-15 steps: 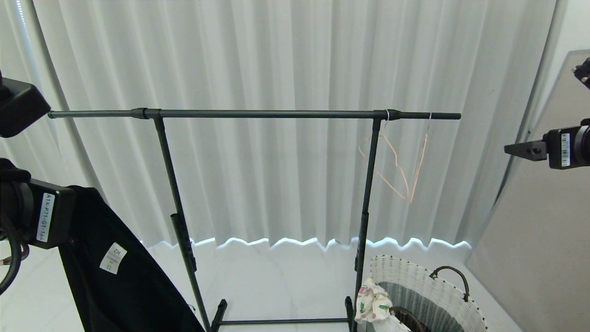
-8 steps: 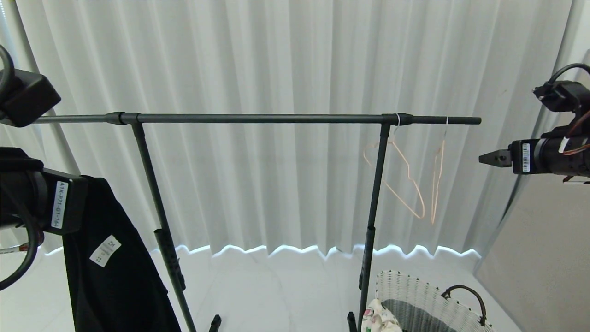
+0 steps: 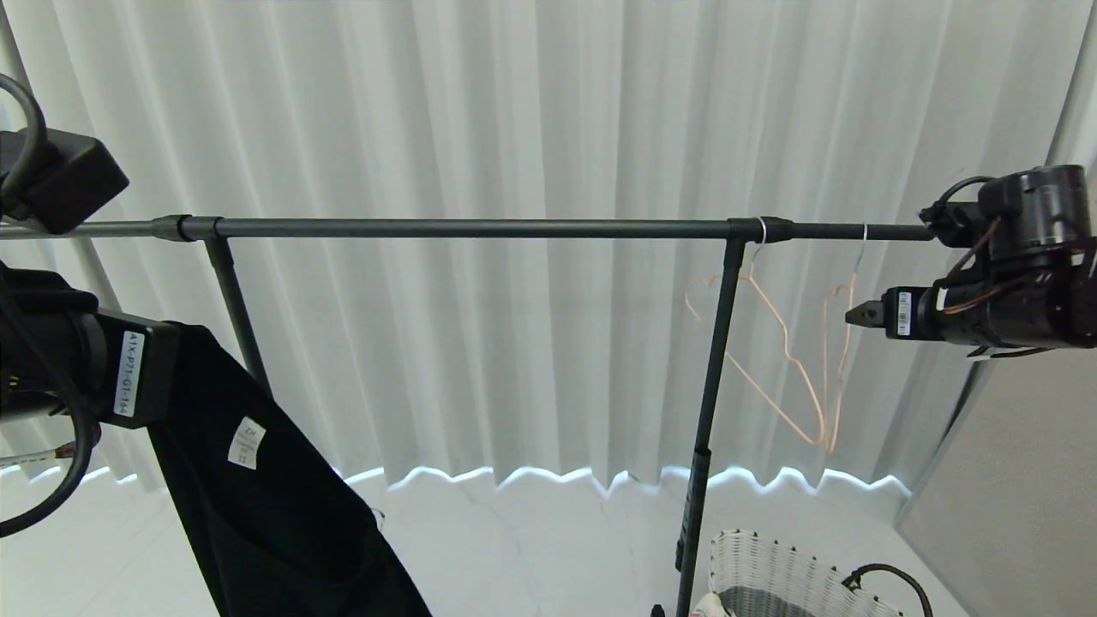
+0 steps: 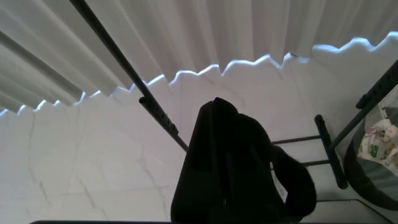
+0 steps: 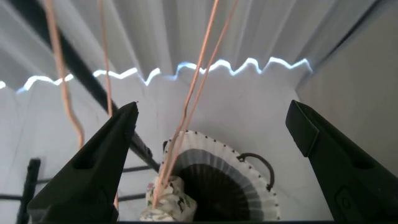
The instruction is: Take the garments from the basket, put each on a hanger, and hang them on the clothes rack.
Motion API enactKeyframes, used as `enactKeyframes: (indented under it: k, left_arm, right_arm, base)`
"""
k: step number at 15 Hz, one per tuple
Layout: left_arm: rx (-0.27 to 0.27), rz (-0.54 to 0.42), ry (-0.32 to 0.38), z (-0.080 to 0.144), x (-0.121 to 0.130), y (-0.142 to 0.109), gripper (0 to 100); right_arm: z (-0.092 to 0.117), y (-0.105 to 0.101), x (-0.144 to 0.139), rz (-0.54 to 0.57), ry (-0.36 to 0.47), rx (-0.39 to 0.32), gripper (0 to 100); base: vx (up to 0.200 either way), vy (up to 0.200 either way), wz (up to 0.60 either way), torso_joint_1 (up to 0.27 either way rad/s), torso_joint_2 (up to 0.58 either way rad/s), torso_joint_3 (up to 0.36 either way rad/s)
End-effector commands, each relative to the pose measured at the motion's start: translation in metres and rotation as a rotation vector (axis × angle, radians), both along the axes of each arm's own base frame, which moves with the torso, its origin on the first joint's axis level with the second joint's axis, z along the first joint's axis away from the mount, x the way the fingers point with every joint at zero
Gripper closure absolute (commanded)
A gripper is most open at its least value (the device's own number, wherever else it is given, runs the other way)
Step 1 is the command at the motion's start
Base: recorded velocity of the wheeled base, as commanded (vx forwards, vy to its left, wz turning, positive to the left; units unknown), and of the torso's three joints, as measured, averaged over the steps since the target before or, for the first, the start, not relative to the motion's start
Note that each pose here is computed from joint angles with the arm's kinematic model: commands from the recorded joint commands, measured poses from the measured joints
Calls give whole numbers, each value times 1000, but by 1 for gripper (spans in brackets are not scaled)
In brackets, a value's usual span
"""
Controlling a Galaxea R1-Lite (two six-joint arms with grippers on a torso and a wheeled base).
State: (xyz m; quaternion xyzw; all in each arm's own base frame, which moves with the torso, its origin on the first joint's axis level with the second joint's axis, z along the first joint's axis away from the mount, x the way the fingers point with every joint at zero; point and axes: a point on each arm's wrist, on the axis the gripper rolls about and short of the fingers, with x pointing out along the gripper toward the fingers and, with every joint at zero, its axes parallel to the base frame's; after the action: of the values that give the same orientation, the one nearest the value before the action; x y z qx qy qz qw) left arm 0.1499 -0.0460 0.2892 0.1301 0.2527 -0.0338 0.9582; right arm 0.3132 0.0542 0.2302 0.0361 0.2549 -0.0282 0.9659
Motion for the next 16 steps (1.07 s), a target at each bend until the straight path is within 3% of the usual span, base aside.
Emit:
enactKeyframes:
  k: [1, 6, 16]
  left_arm:
    - [0, 2, -3, 0, -1, 1, 100]
    - [0, 7, -15, 3, -4, 2, 100]
    - [3, 20, -34, 5, -9, 4, 100]
  right_arm:
    - [-44, 7, 33, -71, 79, 3, 0]
    - [-84, 10, 59, -159, 123, -6, 0]
    - [-91, 19, 81, -156, 107, 4, 0]
  base:
    - [0, 0, 0, 0, 0, 0]
    - [0, 0, 0, 0, 0, 0]
    - [0, 0, 0, 0, 0, 0]
